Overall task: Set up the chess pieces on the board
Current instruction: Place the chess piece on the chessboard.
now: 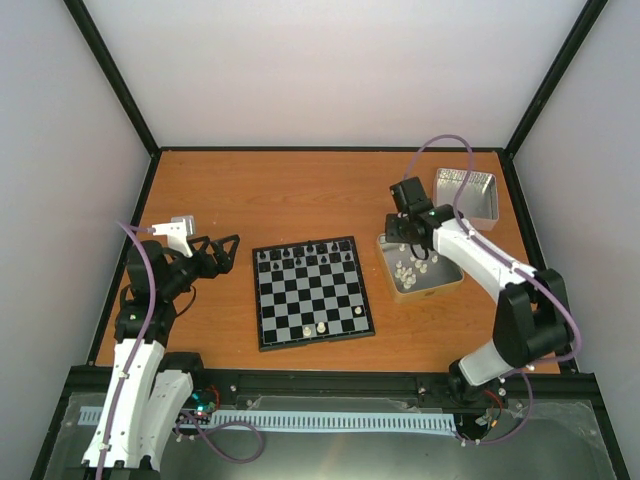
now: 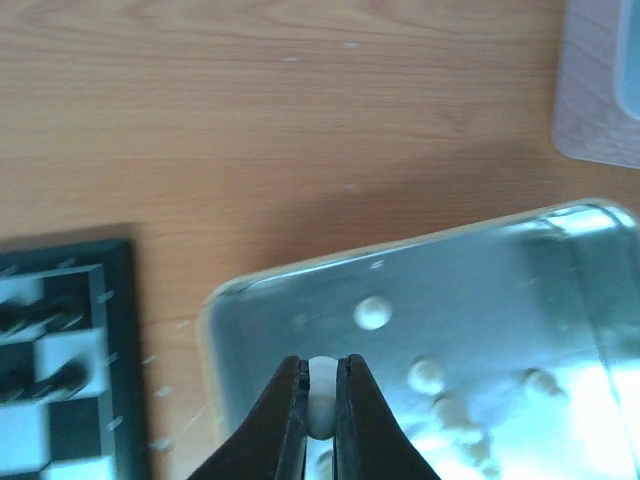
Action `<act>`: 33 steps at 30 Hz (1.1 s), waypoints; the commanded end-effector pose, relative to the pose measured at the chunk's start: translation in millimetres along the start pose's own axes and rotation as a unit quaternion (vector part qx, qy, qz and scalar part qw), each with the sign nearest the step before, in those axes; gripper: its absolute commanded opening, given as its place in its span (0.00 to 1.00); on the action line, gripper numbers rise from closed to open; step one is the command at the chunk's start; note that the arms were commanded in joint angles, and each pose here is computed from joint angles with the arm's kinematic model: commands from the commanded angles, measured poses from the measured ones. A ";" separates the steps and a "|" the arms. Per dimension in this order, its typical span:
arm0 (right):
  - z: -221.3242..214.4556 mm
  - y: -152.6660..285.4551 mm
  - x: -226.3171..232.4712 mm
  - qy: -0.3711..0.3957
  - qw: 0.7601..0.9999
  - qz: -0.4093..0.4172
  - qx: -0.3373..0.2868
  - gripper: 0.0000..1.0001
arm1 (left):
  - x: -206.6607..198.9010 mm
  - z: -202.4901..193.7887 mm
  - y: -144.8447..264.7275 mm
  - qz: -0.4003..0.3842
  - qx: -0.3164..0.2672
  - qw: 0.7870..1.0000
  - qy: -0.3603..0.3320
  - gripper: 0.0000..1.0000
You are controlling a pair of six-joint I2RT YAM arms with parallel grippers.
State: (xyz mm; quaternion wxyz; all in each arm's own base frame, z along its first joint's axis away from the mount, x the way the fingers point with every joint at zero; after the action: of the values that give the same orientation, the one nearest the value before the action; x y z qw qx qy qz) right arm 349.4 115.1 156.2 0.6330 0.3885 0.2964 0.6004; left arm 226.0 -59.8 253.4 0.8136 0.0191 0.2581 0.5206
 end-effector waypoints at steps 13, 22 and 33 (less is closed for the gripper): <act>-137.2 50.7 105.1 0.122 0.981 0.098 0.118 0.04 | -6.2 7.4 3.2 -0.011 -0.014 1.000 -0.011 1.00; -188.3 40.3 122.1 0.188 0.966 0.077 0.159 0.04 | -6.4 7.6 3.5 -0.011 -0.015 1.000 -0.012 1.00; -207.6 24.9 119.4 0.204 0.960 0.066 0.180 0.04 | -6.5 7.5 3.5 -0.011 -0.014 1.000 -0.012 1.00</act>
State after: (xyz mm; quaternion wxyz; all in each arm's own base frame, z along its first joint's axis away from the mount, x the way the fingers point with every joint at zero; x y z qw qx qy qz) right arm 178.2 260.9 85.4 0.4377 0.3816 0.4936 0.6474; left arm 225.3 -60.0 254.3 0.8146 0.0181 0.2564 0.5200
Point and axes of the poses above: each gripper's point midway between its finger pads, its own y axis back along the fingers, its own x axis along the line the jaws close on, z = x × y, the point moved 4 cm from there along y, back along the fingers, and after that the axes turned 6 degrees about -y, right-handed, at the moved point
